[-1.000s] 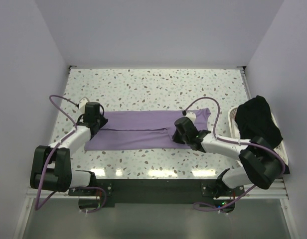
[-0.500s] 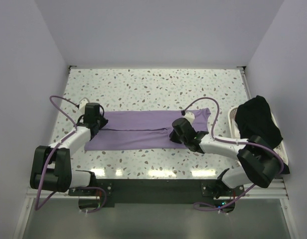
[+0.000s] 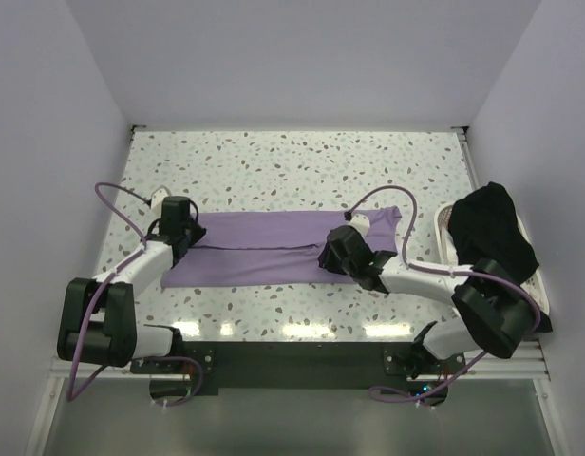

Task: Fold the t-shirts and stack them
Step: Fold the tshirt

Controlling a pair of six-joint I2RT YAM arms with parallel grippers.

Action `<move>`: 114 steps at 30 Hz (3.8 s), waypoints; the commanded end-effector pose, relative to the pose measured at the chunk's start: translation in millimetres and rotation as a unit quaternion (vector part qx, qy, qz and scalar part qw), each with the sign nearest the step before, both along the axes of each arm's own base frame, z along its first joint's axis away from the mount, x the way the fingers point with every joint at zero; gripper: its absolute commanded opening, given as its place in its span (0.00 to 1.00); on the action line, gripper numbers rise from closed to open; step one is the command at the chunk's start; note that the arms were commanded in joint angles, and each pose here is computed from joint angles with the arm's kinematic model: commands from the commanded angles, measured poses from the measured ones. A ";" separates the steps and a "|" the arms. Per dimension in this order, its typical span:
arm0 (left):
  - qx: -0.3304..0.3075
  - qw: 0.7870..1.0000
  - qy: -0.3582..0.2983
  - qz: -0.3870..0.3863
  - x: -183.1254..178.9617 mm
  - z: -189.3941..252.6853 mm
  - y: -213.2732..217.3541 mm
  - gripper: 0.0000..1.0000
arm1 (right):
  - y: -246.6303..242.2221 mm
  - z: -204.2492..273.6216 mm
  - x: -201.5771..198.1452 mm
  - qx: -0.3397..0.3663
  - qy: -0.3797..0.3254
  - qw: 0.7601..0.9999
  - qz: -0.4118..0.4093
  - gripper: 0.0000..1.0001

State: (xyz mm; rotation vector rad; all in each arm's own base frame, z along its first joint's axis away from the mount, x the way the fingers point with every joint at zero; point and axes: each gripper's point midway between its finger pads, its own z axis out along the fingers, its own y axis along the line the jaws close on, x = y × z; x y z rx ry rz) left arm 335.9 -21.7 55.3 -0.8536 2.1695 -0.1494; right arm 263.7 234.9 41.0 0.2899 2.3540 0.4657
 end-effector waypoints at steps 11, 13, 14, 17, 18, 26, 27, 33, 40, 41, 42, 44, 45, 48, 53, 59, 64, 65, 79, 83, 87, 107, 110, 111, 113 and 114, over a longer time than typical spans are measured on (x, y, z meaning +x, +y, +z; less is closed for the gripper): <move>0.004 0.999 -0.038 -0.017 11.4 20.2 -3.5 0.30 | -72.0 76.9 7.0 -0.127 -0.062 0.990 -0.026 0.64; 0.005 0.999 -0.040 -0.019 11.4 21.6 -3.7 0.31 | -88.0 69.9 12.2 -0.112 -0.035 0.992 -0.034 0.64; 0.003 0.999 -0.040 -0.020 11.6 22.0 -4.5 0.31 | -97.2 64.6 13.8 -0.115 -0.027 0.992 -0.037 0.64; -0.001 0.999 -0.041 -0.027 11.5 23.8 -7.7 0.30 | -124.8 58.3 24.4 -0.119 -0.007 0.991 -0.065 0.65; -0.002 0.999 -0.041 -0.028 11.6 24.1 -8.1 0.30 | -126.8 57.5 25.4 -0.120 -0.005 0.991 -0.066 0.64; -0.007 0.998 -0.044 -0.045 9.9 31.1 -14.9 0.30 | -126.5 49.3 33.3 -0.131 0.009 0.989 -0.061 0.64; -0.004 0.998 -0.044 -0.046 9.5 31.9 -14.3 0.30 | -127.3 46.7 32.3 -0.132 0.010 0.989 -0.062 0.64; -0.001 0.998 -0.041 -0.050 7.0 32.3 -14.0 0.31 | -124.4 36.1 30.8 -0.124 0.018 0.991 -0.051 0.64; -0.004 0.997 -0.039 -0.059 6.3 32.8 -17.2 0.32 | -122.7 24.9 33.2 -0.129 0.025 0.990 -0.043 0.63; -0.004 0.997 -0.039 -0.061 6.1 32.8 -18.0 0.32 | -123.0 22.1 33.0 -0.129 0.028 0.990 -0.044 0.63; -0.005 0.997 -0.038 -0.062 5.4 32.4 -18.2 0.32 | -122.2 20.6 33.0 -0.128 0.029 0.990 -0.042 0.63; -0.005 0.997 -0.038 -0.063 5.1 32.6 -18.4 0.32 | -122.0 18.0 33.0 -0.127 0.032 0.990 -0.042 0.63; -0.004 0.997 -0.039 -0.064 4.9 33.3 -18.2 0.32 | -122.1 18.3 33.3 -0.127 0.030 0.990 -0.043 0.62; -0.006 0.997 -0.040 -0.067 5.3 33.8 -19.6 0.32 | -124.6 14.9 32.2 -0.129 0.031 0.990 -0.047 0.61; -0.009 0.997 -0.041 -0.070 5.6 33.8 -21.1 0.32 | -124.6 12.3 28.5 -0.126 0.034 0.990 -0.047 0.58; -0.012 0.996 -0.041 -0.072 6.7 31.8 -22.6 0.32 | -127.9 13.3 26.1 -0.129 0.030 0.990 -0.052 0.56; -0.016 0.996 -0.038 -0.075 6.2 29.0 -24.3 0.32 | -131.3 13.1 25.9 -0.134 0.029 0.989 -0.059 0.55; -0.016 0.996 -0.038 -0.076 6.5 28.5 -25.1 0.32 | -133.6 12.5 25.5 -0.139 0.029 0.988 -0.063 0.55; -0.020 0.996 -0.037 -0.080 5.9 25.9 -26.4 0.31 | -169.0 9.6 23.9 -0.190 0.041 0.973 -0.122 0.55; -0.021 0.996 -0.039 -0.081 6.2 27.2 -27.0 0.31 | -170.0 1.9 26.7 -0.185 0.053 0.973 -0.125 0.51; -0.020 0.996 -0.037 -0.081 5.4 26.3 -26.9 0.31 | -166.6 2.3 25.6 -0.173 0.052 0.976 -0.120 0.42; -0.027 0.995 -0.042 -0.086 3.9 25.3 -29.8 0.31 | -170.1 11.9 10.8 -0.154 0.038 0.980 -0.120 0.35; -0.027 0.995 -0.042 -0.085 3.8 25.0 -29.9 0.31 | -168.5 12.2 20.4 -0.142 0.042 0.981 -0.123 0.36; -0.027 0.995 -0.042 -0.085 3.8 24.9 -29.9 0.31 | -167.8 13.4 24.1 -0.137 0.039 0.982 -0.126 0.36; -0.027 0.995 -0.043 -0.086 4.0 25.7 -30.7 0.31 | -163.5 10.4 26.4 -0.130 0.043 0.983 -0.121 0.36; -0.026 0.995 -0.043 -0.085 3.8 25.4 -29.9 0.31 | -162.2 11.5 28.7 -0.127 0.040 0.984 -0.122 0.36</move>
